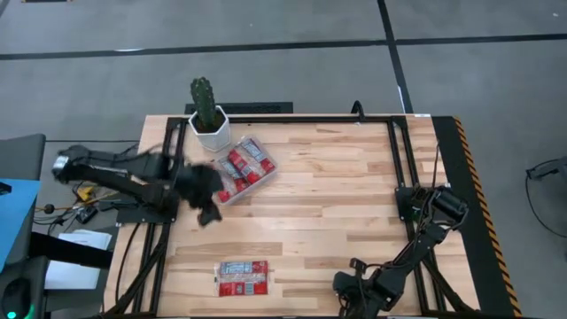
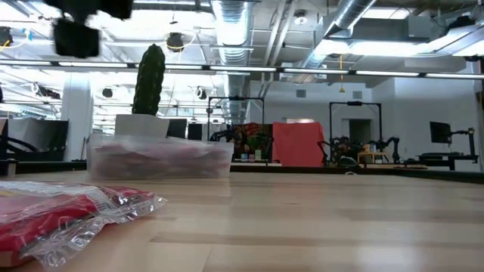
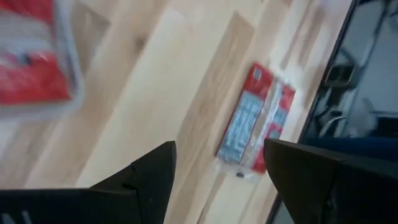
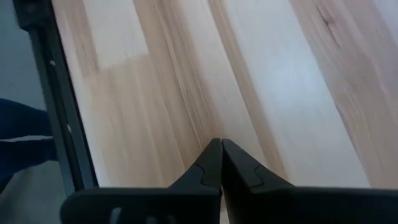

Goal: Sort popcorn bags into baskets
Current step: Put the red popcorn bag into the transparent bin

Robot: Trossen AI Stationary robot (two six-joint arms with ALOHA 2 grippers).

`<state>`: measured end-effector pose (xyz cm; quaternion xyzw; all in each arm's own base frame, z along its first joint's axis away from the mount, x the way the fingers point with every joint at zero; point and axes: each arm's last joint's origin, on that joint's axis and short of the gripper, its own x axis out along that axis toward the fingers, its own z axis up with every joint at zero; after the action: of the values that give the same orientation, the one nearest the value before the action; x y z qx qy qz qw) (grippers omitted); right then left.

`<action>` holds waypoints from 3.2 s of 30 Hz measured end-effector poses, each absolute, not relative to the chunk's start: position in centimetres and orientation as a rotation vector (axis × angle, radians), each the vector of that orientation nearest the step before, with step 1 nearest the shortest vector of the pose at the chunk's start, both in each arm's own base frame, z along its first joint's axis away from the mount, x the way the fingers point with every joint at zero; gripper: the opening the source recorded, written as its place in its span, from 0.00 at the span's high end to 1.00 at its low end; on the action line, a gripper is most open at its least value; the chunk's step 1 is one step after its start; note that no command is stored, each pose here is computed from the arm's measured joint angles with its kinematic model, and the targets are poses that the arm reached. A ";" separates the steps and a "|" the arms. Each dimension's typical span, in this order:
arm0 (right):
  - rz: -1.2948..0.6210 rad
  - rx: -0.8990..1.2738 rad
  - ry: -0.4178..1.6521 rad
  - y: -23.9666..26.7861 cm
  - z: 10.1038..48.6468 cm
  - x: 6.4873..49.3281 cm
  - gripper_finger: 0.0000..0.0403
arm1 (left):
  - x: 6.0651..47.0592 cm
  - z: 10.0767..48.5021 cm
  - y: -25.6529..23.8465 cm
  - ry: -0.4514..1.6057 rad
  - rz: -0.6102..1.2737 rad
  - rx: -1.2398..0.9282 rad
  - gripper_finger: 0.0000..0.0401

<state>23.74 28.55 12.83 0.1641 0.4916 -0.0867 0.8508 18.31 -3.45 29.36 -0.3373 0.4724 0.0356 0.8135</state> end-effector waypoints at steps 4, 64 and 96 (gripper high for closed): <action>-0.180 0.344 0.995 28.6 12.9 24.0 0.94 | 17.6 27.9 -7.9 0.958 0.069 -0.612 0.43; 0.182 0.262 0.570 22.9 12.5 42.2 0.97 | 16.3 10.1 -23.9 0.637 0.490 -1.486 0.43; 0.184 0.039 0.640 19.6 22.4 40.0 0.97 | 17.8 11.8 -22.4 0.549 0.478 -1.306 1.00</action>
<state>40.03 19.61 22.41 0.0190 0.3143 0.0903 0.9448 17.84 -22.37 11.78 -0.5939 0.2495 0.2176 0.7333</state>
